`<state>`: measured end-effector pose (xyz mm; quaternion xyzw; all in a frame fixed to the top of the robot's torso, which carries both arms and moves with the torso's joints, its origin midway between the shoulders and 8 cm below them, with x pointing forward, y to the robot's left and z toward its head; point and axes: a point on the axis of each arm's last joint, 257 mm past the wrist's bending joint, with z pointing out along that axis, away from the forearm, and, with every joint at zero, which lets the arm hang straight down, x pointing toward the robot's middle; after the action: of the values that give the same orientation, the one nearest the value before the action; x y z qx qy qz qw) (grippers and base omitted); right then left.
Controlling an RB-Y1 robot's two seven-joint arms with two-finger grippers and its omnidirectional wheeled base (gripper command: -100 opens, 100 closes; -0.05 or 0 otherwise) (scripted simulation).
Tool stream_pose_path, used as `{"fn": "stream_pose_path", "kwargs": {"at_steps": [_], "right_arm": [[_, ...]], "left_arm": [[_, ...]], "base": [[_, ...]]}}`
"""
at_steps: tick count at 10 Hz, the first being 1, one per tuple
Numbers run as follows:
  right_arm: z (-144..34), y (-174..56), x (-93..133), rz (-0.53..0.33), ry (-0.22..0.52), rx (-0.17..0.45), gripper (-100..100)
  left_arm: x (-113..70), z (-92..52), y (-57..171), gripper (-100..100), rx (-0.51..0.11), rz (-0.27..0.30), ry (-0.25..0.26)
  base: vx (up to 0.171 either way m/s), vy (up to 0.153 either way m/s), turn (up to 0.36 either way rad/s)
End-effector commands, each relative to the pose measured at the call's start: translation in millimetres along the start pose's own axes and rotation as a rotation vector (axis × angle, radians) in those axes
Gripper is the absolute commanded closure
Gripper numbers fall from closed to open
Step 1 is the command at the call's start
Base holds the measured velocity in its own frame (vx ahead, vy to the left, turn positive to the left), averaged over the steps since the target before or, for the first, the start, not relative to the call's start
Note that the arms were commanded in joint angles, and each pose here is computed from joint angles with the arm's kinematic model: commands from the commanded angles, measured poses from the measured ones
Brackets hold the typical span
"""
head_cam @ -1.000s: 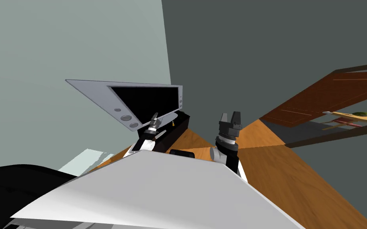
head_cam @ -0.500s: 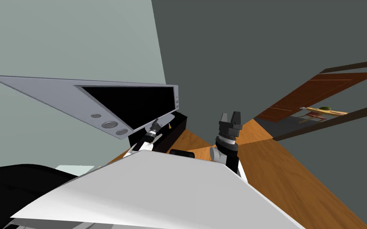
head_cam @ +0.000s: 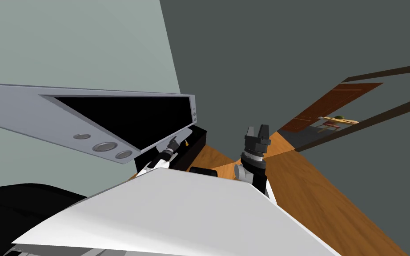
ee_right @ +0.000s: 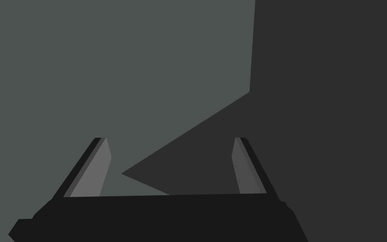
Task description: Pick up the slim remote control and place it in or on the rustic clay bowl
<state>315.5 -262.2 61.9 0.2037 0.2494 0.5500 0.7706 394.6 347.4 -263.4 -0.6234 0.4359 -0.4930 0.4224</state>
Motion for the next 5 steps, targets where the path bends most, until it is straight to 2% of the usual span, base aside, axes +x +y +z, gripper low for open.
{"fn": "stream_pose_path", "kwargs": {"at_steps": [1,2,3,5], "right_arm": [[0.0,0,0,0.0,0.0,0.0,0],[0.0,0,0,0.0,0.0,0.0,0],[0.0,0,0,0.0,0.0,0.0,0],[0.0,0,0,0.0,0.0,0.0,0]], "left_arm": [[-6.9,-1.1,18,-100,-0.048,-0.027,-0.019],[-20.9,-3.0,38,-100,-0.107,-0.064,-0.047],[-21.4,-3.2,39,-100,-0.113,-0.064,-0.049],[-48.9,-9.2,76,-100,-0.219,-0.14,-0.11]], "base": [[0.075,0.008,-0.04],[0.077,0.011,-0.093],[0.052,0.015,-0.064],[0.057,0.01,-0.146]]}}
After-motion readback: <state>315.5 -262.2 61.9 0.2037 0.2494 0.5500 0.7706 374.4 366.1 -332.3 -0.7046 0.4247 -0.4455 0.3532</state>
